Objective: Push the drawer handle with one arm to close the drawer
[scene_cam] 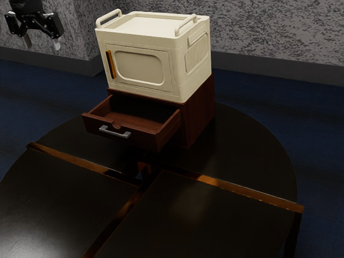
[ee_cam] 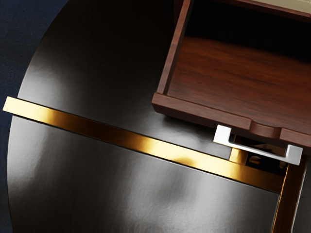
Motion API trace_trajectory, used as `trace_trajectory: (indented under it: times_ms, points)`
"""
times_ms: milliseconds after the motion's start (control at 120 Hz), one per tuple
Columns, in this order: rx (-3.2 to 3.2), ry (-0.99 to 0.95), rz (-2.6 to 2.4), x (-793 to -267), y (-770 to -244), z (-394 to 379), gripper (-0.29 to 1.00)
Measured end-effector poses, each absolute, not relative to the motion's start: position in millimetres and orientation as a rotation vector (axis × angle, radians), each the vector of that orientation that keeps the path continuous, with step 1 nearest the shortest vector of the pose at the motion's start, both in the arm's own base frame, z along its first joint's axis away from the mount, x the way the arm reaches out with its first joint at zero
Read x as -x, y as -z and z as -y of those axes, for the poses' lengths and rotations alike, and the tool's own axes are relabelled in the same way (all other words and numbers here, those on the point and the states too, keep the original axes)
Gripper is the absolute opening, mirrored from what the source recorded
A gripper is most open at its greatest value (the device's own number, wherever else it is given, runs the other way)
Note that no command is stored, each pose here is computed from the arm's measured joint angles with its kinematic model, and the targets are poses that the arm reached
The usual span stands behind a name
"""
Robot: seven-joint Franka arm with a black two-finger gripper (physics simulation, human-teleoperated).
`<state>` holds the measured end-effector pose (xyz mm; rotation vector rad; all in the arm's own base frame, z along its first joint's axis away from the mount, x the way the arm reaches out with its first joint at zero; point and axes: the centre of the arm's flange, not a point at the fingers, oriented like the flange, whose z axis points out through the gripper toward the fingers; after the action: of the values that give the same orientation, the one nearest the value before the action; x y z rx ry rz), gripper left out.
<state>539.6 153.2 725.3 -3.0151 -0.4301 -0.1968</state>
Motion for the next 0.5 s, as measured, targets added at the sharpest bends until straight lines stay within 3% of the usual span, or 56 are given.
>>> trace_trajectory:
  times_ms: [117,192,258,500]
  points:
    - [3.028,0.221,0.452,-534.3,-732.7,-159.6,0.68]
    - [2.997,0.562,0.437,-462.0,-843.0,-145.0,0.68]
    - [2.993,0.689,0.411,-428.7,-879.8,-134.6,0.68]
    - [3.129,0.518,0.22,-466.6,-827.1,-85.5,0.68]
